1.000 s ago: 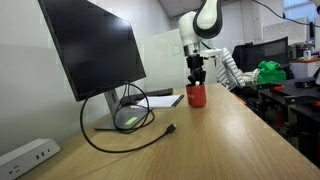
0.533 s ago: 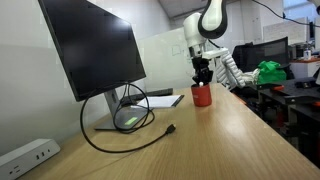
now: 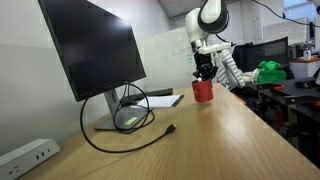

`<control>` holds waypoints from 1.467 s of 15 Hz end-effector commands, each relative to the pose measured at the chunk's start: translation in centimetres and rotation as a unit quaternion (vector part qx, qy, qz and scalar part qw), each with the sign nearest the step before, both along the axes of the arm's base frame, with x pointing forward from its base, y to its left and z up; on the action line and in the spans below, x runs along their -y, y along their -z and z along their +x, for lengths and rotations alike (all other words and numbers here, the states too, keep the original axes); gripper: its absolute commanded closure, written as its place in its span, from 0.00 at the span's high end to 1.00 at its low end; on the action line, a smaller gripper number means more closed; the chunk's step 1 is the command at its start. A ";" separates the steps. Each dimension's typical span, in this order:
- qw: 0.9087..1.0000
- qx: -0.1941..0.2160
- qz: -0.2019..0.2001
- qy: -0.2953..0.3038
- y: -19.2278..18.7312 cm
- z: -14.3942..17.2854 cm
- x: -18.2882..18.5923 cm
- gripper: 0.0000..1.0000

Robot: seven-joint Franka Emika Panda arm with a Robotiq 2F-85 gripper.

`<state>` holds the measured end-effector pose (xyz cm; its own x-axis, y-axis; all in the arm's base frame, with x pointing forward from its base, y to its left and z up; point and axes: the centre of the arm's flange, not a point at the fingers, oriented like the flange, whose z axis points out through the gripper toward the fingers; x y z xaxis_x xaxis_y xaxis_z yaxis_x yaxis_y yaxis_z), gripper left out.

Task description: Move the mug cup to the right

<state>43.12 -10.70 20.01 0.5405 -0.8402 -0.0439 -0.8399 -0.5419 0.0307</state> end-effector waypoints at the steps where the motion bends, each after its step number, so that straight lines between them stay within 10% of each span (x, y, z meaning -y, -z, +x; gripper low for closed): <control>1: 0.998 -0.003 0.001 0.064 -1.2 -0.8 -0.3 0.02; 19: 0.998 -0.023 0.003 0.063 1.8 -1.0 -1.0 0.02; 22: 0.998 -0.008 0.002 0.062 1.8 -0.9 -1.1 0.19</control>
<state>42.04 -9.93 18.29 0.4483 -0.8903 -0.0802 -0.8882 -0.4537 0.0718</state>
